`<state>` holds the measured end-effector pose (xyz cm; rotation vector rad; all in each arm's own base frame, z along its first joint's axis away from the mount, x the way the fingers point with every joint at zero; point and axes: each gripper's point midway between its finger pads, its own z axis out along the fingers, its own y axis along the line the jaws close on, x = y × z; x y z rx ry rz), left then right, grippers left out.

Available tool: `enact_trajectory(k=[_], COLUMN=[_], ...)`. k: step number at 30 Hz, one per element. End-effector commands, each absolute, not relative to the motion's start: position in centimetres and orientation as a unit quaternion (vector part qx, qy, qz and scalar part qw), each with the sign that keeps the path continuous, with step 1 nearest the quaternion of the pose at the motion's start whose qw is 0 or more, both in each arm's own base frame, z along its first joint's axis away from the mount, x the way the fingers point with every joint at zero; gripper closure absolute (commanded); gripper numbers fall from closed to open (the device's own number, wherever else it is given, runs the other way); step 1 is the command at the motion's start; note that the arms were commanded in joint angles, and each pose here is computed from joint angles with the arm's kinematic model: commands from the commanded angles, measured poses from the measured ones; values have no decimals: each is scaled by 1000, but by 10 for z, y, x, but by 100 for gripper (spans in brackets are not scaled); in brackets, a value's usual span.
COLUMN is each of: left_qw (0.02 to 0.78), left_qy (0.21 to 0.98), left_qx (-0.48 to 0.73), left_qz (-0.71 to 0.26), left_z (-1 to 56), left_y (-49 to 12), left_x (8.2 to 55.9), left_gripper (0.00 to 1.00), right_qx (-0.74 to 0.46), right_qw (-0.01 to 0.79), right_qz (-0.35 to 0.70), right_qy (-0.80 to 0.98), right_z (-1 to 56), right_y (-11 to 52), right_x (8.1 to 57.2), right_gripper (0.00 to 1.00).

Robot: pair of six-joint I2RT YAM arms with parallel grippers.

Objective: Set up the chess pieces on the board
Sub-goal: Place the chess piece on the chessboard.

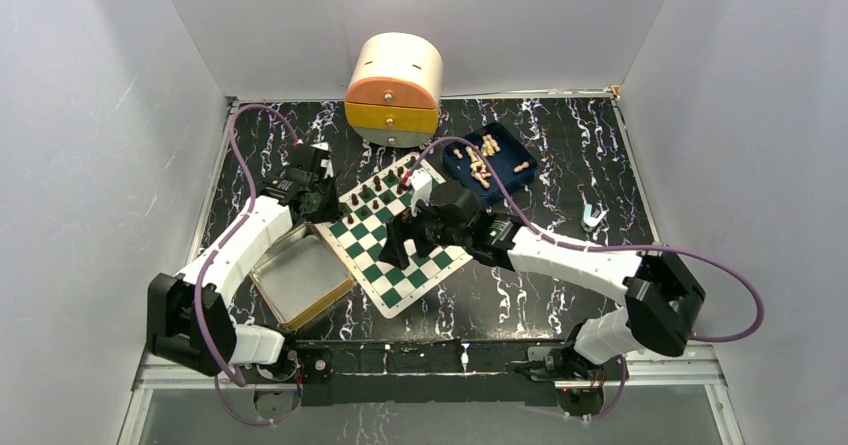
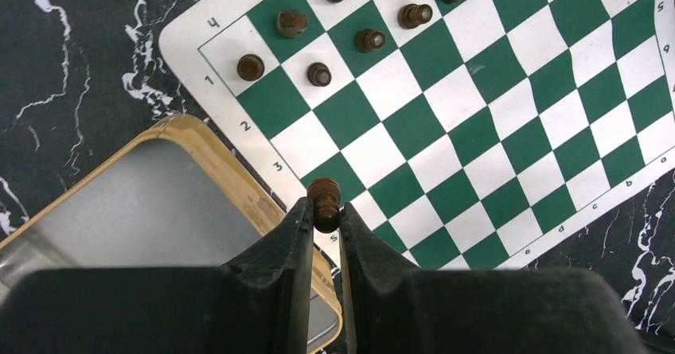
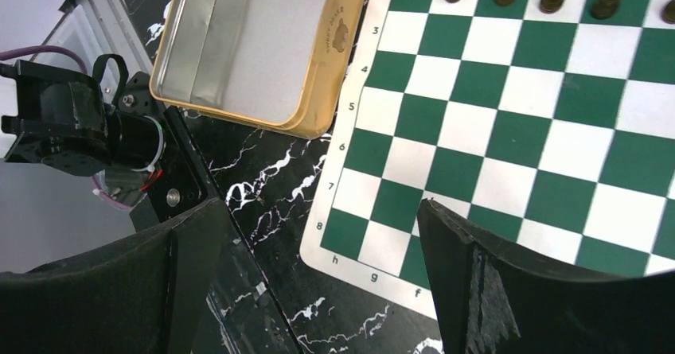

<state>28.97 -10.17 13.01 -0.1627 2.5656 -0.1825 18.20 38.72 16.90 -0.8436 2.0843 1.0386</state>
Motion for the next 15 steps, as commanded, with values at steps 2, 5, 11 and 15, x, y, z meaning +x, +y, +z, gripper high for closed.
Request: enact_trajectory(k=[2, 5, 11, 15], left_qw=[304, 293, 271, 255], left_qy=[948, 952, 959, 965], left_qx=[-37, -39, -44, -44], left_qz=[-87, -80, -74, -52], left_z=[129, 112, 86, 69], left_y=[-110, -110, -109, -103], left_x=[309, 310, 307, 304], left_gripper=[91, 91, 91, 89], right_qx=[-301, -300, -300, -297], right_qw=[390, 399, 402, 404], right_qz=[392, 393, 392, 391], right_qy=[777, 772, 771, 772], right_z=[198, 202, 202, 202], right_y=[376, 373, 370, 368], right_x=[198, 199, 202, 205], right_gripper=[1, 1, 1, 1])
